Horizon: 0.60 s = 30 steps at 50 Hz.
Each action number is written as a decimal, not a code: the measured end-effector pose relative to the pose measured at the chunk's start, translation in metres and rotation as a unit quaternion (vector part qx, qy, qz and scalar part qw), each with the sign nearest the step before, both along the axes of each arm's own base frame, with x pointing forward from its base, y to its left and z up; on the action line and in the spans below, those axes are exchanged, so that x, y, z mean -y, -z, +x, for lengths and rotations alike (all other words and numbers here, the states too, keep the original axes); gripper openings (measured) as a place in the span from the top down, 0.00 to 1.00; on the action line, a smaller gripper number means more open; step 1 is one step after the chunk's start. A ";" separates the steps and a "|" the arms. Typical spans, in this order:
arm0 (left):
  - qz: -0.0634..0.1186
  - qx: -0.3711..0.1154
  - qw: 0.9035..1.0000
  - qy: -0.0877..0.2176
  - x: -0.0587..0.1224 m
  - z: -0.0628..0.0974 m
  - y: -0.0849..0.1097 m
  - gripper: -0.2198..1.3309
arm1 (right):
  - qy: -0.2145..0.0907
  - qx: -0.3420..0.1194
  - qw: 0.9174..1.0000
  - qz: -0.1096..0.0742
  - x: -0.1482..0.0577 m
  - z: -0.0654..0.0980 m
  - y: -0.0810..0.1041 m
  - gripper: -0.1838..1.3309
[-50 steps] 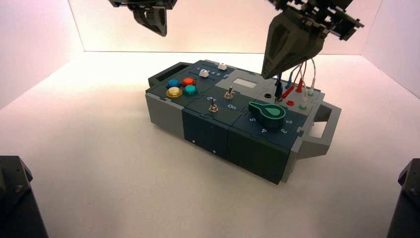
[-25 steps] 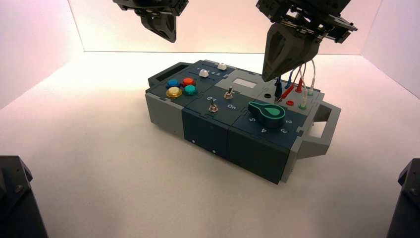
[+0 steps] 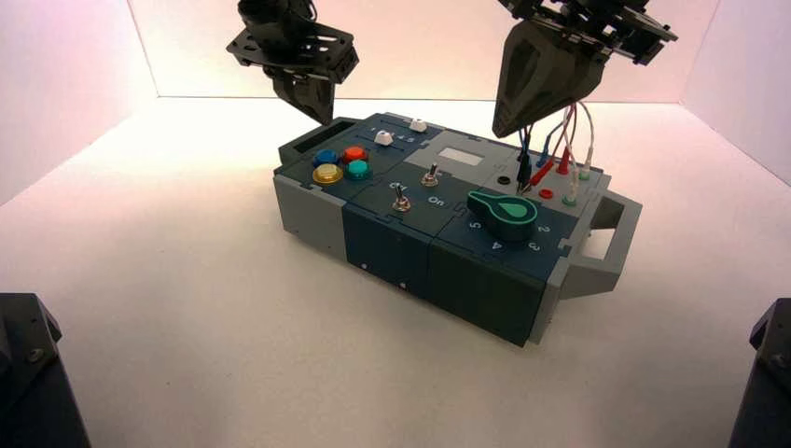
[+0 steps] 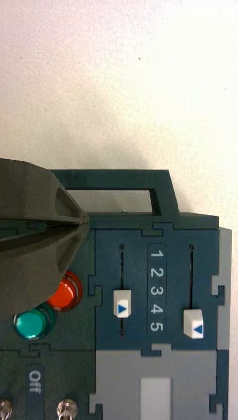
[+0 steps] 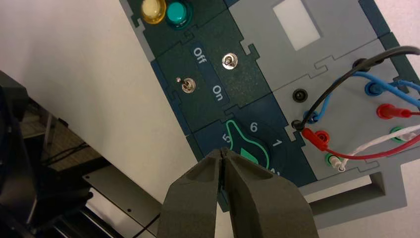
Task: Flip the top switch off with the right gripper.
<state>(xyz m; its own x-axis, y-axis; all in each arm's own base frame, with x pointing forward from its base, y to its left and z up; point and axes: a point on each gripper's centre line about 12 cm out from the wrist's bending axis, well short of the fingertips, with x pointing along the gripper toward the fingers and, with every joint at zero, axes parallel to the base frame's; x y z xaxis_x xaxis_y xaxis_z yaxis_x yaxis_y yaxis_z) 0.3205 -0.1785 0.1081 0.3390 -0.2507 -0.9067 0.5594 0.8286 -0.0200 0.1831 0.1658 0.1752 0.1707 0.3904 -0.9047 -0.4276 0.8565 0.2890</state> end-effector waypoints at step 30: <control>0.019 -0.014 1.000 -0.017 -0.015 0.032 0.023 0.96 | 0.000 -0.005 1.000 0.001 -0.001 0.000 -0.003 0.97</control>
